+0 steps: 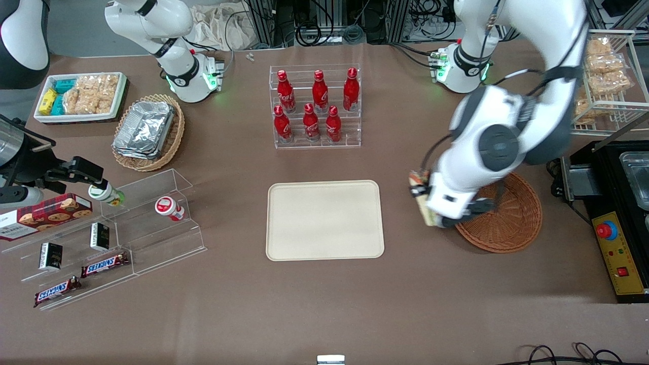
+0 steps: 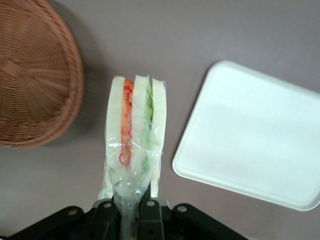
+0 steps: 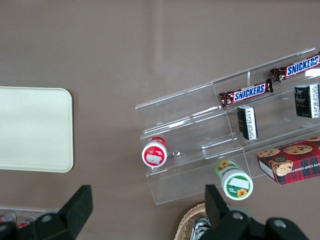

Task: Place sandwich from basket to tray
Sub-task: 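Lift the sandwich and carry it over the beige tray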

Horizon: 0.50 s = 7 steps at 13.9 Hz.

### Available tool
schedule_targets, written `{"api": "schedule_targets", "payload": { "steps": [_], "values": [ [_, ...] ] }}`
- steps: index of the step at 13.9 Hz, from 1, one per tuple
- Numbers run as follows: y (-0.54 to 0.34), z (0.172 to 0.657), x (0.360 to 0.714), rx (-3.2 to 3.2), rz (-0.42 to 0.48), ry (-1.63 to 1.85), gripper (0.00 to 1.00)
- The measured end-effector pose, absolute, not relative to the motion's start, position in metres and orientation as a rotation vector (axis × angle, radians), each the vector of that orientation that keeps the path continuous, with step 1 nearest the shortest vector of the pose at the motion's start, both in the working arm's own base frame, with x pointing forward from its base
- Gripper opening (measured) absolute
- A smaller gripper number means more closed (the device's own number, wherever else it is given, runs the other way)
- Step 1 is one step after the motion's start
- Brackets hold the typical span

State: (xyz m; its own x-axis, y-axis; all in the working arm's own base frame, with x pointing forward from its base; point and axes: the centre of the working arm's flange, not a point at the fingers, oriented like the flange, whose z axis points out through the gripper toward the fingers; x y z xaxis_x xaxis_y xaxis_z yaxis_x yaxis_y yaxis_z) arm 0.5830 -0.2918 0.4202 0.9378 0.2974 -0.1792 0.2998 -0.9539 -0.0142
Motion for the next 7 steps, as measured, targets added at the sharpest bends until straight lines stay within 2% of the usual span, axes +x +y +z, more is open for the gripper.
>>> {"api": "schedule_targets", "payload": {
  "steps": [7],
  "values": [
    [-0.381,0.32,0.569,3.071,-0.277,0.288,0.15]
  ]
}}
